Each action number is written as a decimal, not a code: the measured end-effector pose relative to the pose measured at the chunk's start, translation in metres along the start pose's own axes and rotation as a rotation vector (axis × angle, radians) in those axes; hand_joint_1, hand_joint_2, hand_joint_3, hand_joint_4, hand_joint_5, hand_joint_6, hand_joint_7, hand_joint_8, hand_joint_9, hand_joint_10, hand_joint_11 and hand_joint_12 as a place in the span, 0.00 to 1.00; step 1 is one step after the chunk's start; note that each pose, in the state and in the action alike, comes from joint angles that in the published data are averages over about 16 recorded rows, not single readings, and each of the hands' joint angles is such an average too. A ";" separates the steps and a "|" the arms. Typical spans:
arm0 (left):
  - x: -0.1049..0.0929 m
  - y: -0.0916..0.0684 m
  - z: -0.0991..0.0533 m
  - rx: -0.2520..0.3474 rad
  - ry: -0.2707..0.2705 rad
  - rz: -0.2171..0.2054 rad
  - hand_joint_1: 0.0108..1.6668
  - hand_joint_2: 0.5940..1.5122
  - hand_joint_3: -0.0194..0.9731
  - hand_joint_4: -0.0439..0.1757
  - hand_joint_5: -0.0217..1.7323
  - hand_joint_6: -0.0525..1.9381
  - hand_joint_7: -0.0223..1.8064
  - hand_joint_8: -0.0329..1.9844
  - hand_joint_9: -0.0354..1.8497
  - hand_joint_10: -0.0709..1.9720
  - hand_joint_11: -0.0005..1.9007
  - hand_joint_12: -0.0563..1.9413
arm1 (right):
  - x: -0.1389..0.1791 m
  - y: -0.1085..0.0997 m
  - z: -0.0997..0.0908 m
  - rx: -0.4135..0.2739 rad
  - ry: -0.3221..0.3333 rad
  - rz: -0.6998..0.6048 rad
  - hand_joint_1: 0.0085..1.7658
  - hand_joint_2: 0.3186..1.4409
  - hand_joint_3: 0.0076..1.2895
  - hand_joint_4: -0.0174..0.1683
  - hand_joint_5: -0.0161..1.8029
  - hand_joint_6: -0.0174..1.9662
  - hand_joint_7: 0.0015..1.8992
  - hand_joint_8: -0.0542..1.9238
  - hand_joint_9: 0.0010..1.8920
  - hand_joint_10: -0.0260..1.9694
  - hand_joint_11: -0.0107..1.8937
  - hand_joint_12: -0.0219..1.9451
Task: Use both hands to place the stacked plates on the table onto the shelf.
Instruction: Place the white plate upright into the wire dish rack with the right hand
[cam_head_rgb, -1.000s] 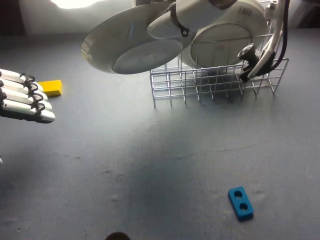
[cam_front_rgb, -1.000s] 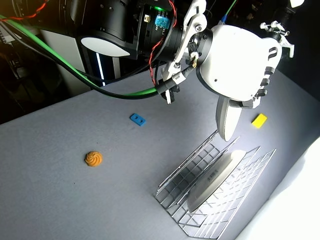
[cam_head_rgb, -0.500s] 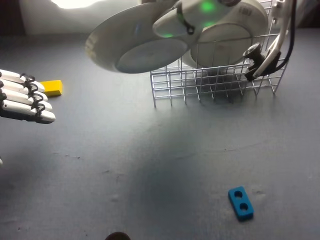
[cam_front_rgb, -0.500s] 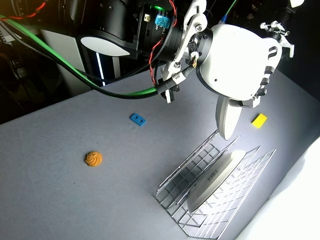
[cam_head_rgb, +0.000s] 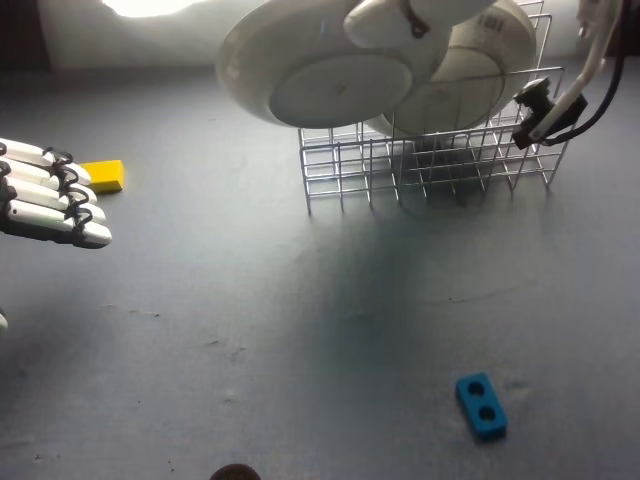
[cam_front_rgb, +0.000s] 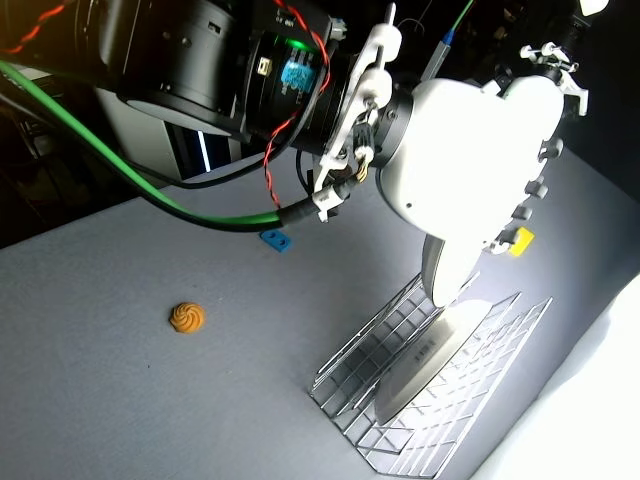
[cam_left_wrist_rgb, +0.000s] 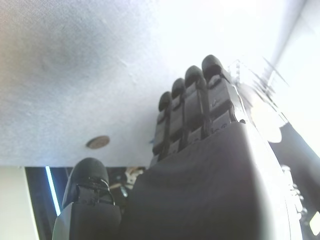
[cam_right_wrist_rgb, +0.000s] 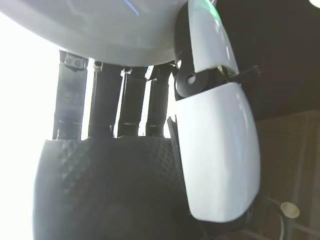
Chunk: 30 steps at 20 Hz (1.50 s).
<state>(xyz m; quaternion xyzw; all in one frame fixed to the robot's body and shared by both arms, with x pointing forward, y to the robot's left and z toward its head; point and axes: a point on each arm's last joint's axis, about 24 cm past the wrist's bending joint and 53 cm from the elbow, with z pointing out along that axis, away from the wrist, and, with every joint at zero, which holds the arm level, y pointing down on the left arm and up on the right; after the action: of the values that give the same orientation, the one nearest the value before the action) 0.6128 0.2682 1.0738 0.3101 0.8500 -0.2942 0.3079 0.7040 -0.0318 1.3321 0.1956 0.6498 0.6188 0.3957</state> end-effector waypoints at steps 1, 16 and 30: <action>0.000 0.000 0.000 0.000 0.000 0.000 0.00 0.63 0.04 0.19 0.07 0.04 0.08 0.02 0.08 0.04 0.01 0.12 | -0.003 -0.003 0.000 0.006 -0.005 0.007 0.71 0.62 0.01 0.15 0.53 0.45 0.56 0.45 0.70 0.03 0.45 0.55; 0.000 0.000 0.001 0.002 0.001 0.001 0.00 0.64 0.04 0.19 0.07 0.04 0.08 0.02 0.07 0.04 0.01 0.10 | -0.028 -0.036 0.003 0.076 -0.043 0.032 0.71 0.62 0.01 0.15 0.52 0.44 0.56 0.46 0.70 0.03 0.45 0.55; 0.000 0.000 0.001 0.003 0.002 0.002 0.00 0.64 0.04 0.19 0.07 0.04 0.08 0.02 0.07 0.04 0.01 0.10 | -0.030 -0.063 0.010 0.120 -0.055 0.009 0.71 0.62 0.01 0.15 0.52 0.44 0.56 0.46 0.70 0.03 0.45 0.55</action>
<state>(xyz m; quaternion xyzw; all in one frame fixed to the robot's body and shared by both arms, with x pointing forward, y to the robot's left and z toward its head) 0.6126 0.2676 1.0730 0.3115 0.8498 -0.2946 0.3067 0.7448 -0.0578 1.2810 0.2386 0.6737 0.5749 0.3984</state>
